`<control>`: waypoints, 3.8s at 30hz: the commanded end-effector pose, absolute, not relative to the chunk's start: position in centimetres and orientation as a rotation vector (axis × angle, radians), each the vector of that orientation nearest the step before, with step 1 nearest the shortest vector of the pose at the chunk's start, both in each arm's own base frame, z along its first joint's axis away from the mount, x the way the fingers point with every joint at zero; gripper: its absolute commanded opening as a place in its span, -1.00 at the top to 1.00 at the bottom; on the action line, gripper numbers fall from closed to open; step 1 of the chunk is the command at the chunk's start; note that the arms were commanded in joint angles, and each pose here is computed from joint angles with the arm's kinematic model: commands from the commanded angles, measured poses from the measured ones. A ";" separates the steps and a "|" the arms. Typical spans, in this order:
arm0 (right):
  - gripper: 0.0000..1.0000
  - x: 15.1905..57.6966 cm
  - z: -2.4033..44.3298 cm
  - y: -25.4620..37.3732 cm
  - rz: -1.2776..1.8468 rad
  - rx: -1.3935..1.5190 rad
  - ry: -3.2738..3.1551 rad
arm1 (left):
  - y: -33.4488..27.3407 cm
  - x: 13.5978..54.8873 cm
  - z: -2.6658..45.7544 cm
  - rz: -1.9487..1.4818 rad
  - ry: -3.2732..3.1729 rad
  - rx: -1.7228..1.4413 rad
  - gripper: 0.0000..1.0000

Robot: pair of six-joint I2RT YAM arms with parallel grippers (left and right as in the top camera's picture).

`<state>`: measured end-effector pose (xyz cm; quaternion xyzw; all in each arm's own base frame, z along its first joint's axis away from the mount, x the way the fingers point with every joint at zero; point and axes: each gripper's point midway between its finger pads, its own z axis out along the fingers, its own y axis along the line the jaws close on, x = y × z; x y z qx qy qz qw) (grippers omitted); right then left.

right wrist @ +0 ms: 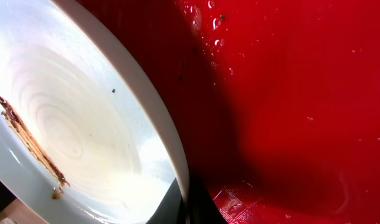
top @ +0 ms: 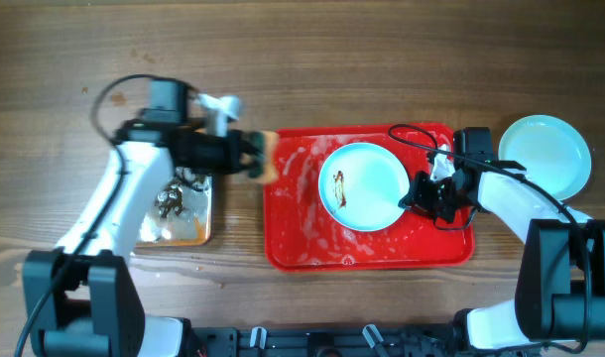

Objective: Clean dirty plates on tray and stack at the side
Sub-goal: 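Bring the sponge in the left gripper onto the last plate, then scrub the last plate with the sponge in the left gripper, then return the left gripper with the sponge to the black tray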

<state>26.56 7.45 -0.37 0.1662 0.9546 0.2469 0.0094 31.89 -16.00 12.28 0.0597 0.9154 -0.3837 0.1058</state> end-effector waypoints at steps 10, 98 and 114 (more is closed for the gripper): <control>0.91 24.4 -2.7 6.6 0.661 0.600 3.075 | -35.9 26.2 3.4 -1.587 2.790 0.450 0.92; 0.91 23.2 -3.1 5.6 0.554 0.661 3.123 | -22.9 30.0 -3.5 -0.154 3.118 0.511 0.92; 0.91 23.0 -3.3 5.2 0.511 0.669 3.135 | -25.2 41.7 4.0 -0.185 2.701 0.326 0.92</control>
